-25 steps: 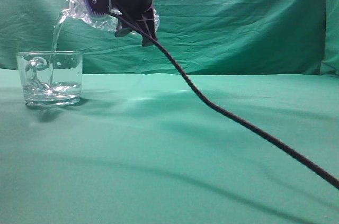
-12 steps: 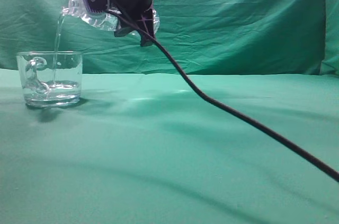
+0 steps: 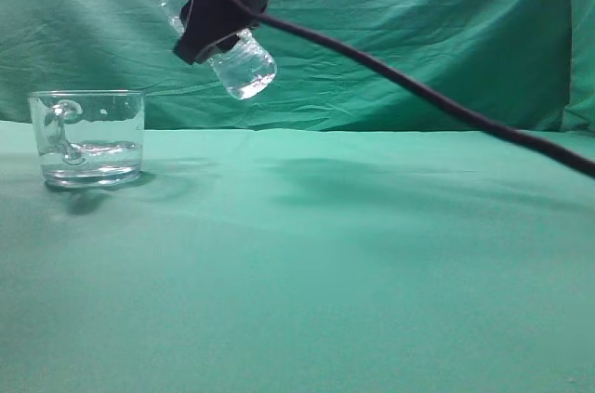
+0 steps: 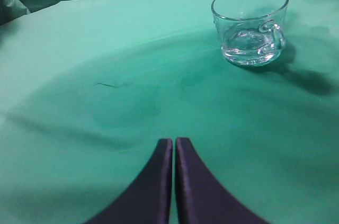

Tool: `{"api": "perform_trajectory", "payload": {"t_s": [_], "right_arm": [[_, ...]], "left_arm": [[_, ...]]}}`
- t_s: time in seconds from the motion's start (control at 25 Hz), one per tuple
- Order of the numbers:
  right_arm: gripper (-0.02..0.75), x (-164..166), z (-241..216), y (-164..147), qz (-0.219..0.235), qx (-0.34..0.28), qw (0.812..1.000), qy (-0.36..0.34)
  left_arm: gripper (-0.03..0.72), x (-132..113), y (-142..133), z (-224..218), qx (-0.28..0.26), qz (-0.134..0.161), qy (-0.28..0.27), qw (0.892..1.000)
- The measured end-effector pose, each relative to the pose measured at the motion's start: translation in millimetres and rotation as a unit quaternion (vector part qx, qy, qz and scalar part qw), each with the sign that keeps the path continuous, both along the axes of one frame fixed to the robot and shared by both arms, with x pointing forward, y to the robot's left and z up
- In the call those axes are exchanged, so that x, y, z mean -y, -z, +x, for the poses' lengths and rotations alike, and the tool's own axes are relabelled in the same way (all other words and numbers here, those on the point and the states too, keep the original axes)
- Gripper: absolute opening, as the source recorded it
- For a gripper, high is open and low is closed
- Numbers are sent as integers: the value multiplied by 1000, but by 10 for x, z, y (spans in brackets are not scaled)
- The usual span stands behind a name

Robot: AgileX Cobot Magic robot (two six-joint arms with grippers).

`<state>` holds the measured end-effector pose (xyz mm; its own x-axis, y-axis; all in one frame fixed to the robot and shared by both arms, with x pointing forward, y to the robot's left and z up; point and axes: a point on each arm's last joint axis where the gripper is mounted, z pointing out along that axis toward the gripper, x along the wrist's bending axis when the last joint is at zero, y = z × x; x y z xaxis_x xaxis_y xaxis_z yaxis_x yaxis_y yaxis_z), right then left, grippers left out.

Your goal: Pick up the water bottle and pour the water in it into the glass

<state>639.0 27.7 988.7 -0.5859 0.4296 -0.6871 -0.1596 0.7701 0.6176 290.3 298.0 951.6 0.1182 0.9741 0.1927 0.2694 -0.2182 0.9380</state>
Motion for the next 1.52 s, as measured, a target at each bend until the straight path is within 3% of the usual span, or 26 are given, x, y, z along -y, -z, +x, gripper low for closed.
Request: {"api": "perform_trajectory", "payload": {"t_s": [0.2,0.36,0.4,0.6,0.72,1.28,1.52], "right_arm": [[310,8,-10,-27,156,-97,980,78],[310,145,-60,-343,283,-158,929,181],[310,223,-82,-455,298,-160,916,216],[310,628,-278,-817,234,-169,889,356],[310,726,-407,-948,196,-195,888,368],[310,1054,-845,-1762,262,-183,887,332],[310,1250,-1143,-1650,258,-183,902,293]], "left_arm": [[0,0,0,0,0,0,0,1000],[0,0,0,0,0,0,0,1000],[0,0,0,0,0,0,0,1000],[0,0,0,0,0,0,0,1000],[0,1,0,0,0,0,1,1000],[0,1,0,0,0,0,1,1000],[0,1,0,0,0,0,1,1000]]}}
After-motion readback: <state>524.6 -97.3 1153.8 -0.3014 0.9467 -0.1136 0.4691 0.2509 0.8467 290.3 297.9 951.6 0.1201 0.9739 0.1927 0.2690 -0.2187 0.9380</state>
